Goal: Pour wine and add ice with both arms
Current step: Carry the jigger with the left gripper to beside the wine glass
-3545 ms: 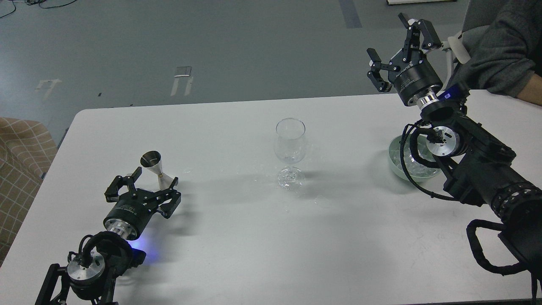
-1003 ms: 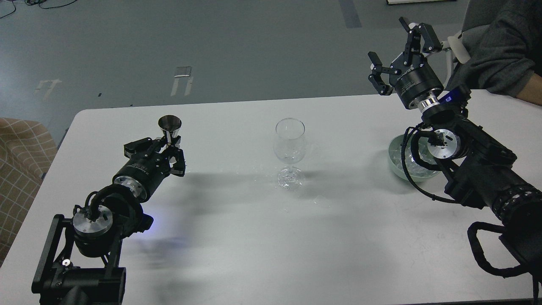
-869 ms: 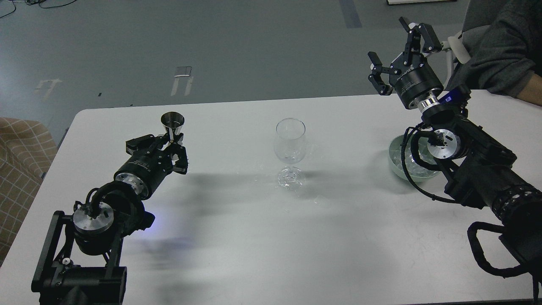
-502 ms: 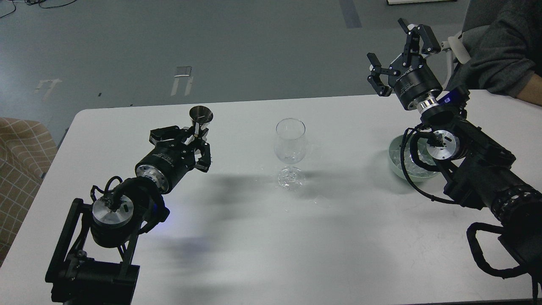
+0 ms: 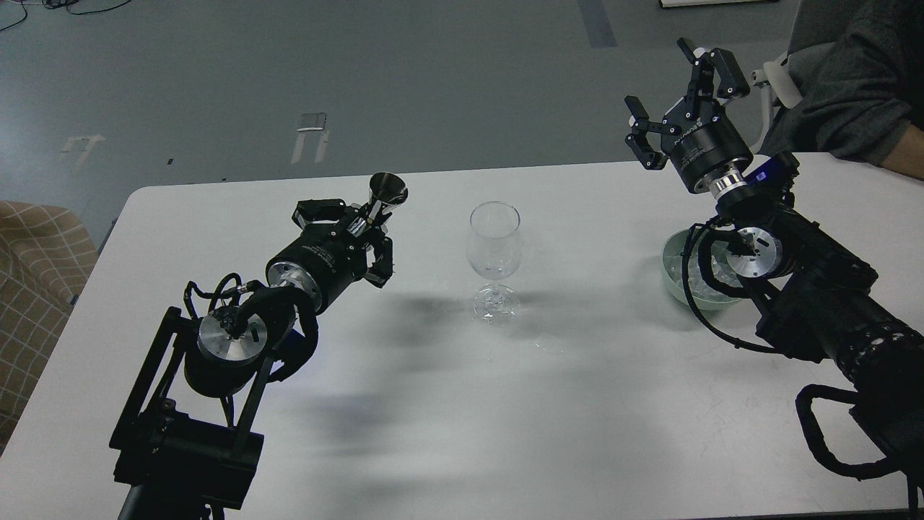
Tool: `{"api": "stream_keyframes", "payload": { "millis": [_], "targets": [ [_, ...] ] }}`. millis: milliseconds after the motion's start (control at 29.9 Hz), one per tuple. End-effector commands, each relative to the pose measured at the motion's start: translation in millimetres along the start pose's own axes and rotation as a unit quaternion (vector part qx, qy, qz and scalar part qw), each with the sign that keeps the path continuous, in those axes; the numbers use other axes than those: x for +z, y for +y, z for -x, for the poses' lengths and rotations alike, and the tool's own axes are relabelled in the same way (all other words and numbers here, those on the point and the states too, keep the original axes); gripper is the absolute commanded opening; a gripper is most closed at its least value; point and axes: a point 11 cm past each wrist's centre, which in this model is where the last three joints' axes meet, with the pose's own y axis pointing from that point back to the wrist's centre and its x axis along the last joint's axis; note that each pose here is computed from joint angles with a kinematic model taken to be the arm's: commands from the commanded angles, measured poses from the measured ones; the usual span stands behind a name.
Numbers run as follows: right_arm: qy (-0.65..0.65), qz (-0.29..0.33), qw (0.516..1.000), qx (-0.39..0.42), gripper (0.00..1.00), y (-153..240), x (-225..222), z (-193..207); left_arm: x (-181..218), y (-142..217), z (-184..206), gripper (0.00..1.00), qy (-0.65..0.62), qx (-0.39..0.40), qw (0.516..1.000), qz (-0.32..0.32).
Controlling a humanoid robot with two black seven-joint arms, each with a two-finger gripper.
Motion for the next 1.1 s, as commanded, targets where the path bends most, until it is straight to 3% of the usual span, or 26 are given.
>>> {"api": "stream_keyframes", "payload": {
  "millis": [0, 468, 1070],
  "targets": [
    [0.0, 0.0, 1.0, 0.0, 1.0, 0, 0, 0, 2, -2, 5, 0.0, -0.006, -0.004, 1.0, -0.001],
    [0.0, 0.001, 1.0, 0.0, 1.0, 0, 0, 0, -21, -10, 27, 0.0, -0.033, -0.018, 0.999, -0.038],
    [0.0, 0.002, 1.0, 0.002, 1.0, 2, 2, -2, -21, -16, 42, 0.0, -0.07, -0.024, 0.997, -0.034]
  ]
}}
